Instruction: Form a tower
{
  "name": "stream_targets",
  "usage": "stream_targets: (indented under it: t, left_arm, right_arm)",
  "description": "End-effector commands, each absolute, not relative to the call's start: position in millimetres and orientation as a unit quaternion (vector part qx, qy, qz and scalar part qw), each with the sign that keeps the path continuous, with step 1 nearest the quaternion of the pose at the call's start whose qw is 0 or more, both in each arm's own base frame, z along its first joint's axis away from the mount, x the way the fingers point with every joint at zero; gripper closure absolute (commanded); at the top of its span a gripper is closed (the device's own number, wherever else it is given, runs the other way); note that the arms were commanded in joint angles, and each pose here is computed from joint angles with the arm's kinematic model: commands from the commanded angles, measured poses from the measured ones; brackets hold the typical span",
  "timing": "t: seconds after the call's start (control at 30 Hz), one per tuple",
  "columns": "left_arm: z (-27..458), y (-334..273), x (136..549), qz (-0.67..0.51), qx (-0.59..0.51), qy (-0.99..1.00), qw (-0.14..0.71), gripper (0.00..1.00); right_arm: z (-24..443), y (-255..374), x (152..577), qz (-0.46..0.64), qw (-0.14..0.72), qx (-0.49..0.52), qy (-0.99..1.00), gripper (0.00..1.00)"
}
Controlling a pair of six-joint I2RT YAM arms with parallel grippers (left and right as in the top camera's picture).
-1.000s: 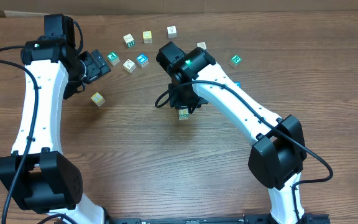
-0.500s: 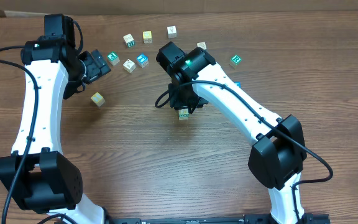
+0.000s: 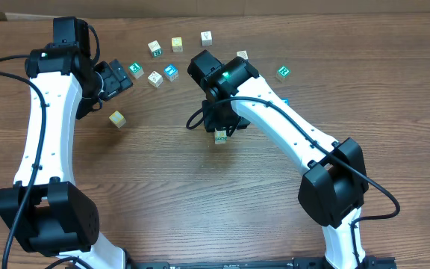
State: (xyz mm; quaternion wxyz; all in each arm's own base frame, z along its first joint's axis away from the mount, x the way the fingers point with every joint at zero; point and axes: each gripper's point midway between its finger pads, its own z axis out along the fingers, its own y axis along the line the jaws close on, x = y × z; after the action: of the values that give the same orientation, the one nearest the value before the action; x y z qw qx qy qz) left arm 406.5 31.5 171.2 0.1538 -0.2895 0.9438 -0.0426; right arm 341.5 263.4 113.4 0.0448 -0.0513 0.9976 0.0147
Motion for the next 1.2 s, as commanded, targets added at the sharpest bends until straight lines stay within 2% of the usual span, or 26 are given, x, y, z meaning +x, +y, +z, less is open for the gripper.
stream_targets:
  t: [0.0, 0.1, 0.4, 1.17]
  left_arm:
    - [166.5, 29.8, 406.8, -0.037, -0.278, 0.948, 0.148, 0.0]
    - [166.5, 29.8, 406.8, -0.037, -0.278, 0.948, 0.148, 0.0]
    - [166.5, 29.8, 406.8, -0.037, -0.278, 0.948, 0.148, 0.01]
    - [166.5, 29.8, 406.8, -0.037, -0.278, 0.948, 0.148, 0.0]
  right_arm:
    - [115.5, 264.9, 339.2, 0.018, 0.046, -0.056, 0.997, 0.58]
    - [115.5, 265.0, 339.3, 0.018, 0.046, -0.056, 0.997, 0.66]
    - [115.8, 266.8, 341.7, 0.022, 0.051, -0.055, 0.997, 0.76]
    - [116.7, 268.9, 344.3, 0.026, 0.056, -0.055, 0.997, 0.77]
